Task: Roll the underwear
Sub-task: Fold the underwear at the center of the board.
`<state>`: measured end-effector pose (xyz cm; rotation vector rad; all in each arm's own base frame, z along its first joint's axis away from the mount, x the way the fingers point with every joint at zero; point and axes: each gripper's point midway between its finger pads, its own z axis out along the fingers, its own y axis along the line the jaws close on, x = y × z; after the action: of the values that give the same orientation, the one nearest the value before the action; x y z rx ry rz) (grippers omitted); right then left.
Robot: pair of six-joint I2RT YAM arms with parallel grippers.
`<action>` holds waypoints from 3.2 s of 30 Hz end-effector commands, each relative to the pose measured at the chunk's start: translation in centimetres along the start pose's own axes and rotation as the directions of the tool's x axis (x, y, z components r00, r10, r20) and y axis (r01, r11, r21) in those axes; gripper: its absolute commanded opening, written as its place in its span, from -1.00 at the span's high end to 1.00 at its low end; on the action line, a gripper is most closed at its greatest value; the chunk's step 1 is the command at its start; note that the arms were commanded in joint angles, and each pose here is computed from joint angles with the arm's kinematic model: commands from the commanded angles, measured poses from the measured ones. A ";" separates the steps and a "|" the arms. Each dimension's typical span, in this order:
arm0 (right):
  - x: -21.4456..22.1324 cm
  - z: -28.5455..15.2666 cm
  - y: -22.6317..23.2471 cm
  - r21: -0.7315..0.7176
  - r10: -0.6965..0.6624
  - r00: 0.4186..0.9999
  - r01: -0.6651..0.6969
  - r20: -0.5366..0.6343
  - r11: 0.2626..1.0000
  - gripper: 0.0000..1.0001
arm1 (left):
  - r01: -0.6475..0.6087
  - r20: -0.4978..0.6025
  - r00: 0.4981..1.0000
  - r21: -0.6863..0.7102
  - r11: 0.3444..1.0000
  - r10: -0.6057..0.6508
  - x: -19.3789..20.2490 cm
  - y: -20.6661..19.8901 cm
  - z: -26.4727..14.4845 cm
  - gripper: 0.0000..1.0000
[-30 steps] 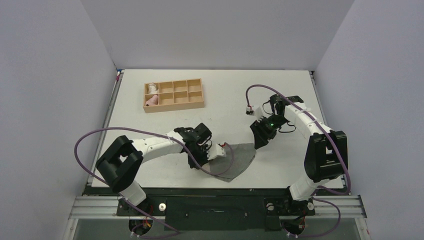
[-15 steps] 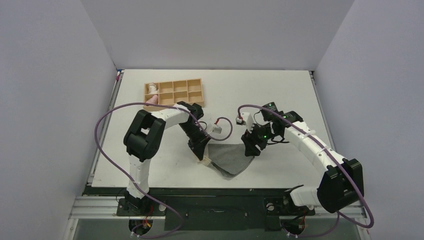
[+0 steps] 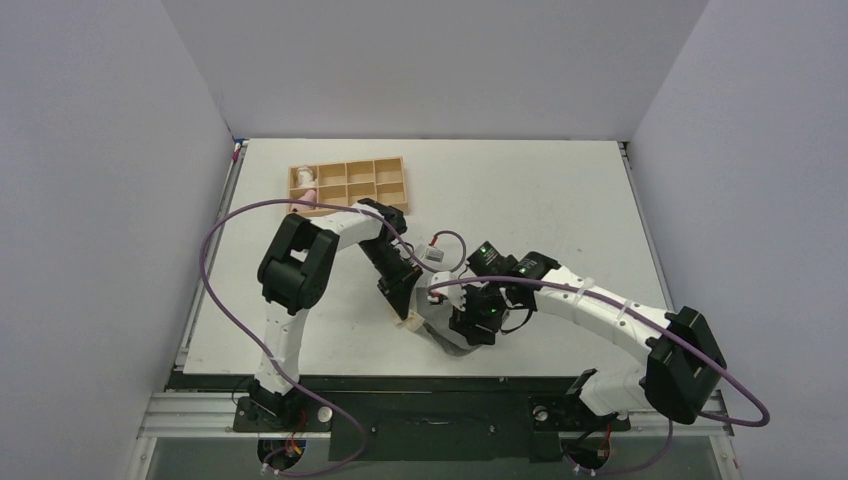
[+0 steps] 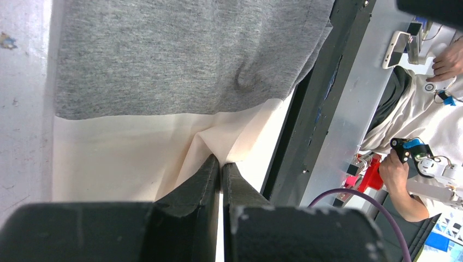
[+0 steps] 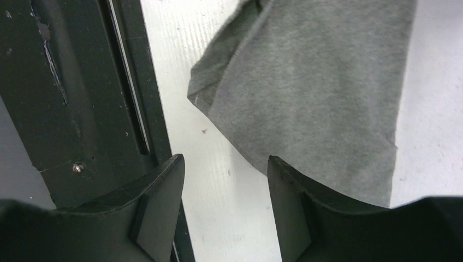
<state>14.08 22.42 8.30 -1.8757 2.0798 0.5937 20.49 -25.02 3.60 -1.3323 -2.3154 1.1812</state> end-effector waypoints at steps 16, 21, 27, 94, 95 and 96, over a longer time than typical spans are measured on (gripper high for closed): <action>-0.3 5.3 -0.2 0.145 -0.011 0.991 0.030 -0.135 0.989 -0.05 | -0.001 0.043 0.999 0.033 0.999 -0.001 -0.9 -0.7 -1.0 1.00; -0.1 5.8 -0.6 0.169 0.014 0.988 0.013 -0.155 0.985 -0.04 | -0.001 0.042 0.999 0.034 0.999 0.000 -0.7 -0.9 -1.0 1.00; -0.2 6.2 -0.7 0.180 0.027 0.985 0.004 -0.172 0.984 0.06 | 0.005 0.039 0.999 0.038 0.999 -0.006 -0.5 -0.8 -0.8 1.00; 1.3 0.0 -6.0 -0.158 0.014 0.973 -0.052 -0.232 0.986 1.00 | 0.028 -0.005 1.000 -0.053 0.998 -0.028 1.2 -1.2 -3.4 1.00; 1.3 -0.1 -6.1 -0.158 0.011 0.971 -0.050 -0.238 0.986 1.00 | 0.030 -0.004 1.000 -0.059 0.998 -0.031 1.3 -1.0 -3.5 1.00; 1.3 -0.1 -6.5 -0.152 0.003 0.970 -0.041 -0.243 0.987 1.00 | 0.032 0.000 0.999 -0.063 0.998 -0.032 1.2 -0.9 -3.6 1.00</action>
<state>19.63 21.61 6.14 -2.0441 2.2881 0.6119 19.88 -23.15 6.44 -1.2909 -2.3316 1.1566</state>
